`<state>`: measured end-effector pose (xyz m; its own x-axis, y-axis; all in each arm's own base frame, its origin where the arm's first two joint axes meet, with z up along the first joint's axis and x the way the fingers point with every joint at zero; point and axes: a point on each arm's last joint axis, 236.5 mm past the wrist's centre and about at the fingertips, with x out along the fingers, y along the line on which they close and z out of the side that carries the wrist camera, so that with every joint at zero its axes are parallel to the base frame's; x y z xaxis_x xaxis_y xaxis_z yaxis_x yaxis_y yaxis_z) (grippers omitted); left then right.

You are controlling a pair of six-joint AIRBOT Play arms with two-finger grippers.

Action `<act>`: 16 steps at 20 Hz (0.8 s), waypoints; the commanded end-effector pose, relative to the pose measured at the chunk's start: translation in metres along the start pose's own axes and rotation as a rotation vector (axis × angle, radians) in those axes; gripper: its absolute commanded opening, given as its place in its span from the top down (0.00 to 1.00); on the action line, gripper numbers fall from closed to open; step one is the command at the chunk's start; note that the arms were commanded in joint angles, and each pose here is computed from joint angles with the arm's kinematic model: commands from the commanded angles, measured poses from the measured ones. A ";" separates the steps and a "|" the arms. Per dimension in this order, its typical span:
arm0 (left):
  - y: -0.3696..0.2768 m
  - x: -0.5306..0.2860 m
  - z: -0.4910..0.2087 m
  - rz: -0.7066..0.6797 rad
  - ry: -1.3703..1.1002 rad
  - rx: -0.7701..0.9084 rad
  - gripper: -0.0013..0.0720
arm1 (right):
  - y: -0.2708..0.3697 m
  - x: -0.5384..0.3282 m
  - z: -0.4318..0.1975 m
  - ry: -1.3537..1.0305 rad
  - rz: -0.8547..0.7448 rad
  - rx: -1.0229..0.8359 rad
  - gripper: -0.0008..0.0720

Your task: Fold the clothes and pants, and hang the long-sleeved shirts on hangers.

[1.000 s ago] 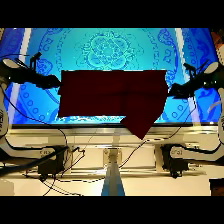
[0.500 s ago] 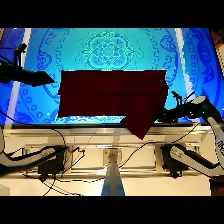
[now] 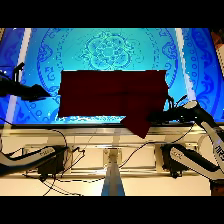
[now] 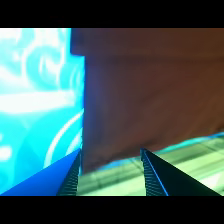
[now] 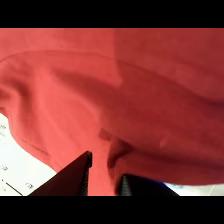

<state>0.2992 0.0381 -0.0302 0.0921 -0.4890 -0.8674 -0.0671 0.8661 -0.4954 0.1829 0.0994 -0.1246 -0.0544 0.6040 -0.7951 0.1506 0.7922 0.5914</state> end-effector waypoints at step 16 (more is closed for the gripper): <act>0.023 0.075 -0.066 -0.132 -0.009 -0.149 0.44 | -0.006 0.001 0.003 -0.016 -0.030 -0.020 0.69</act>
<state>0.2392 0.0178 -0.1056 0.1032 -0.5927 -0.7988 -0.1944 0.7756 -0.6005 0.1803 0.0978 -0.1272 -0.0639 0.5921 -0.8033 0.1318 0.8029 0.5814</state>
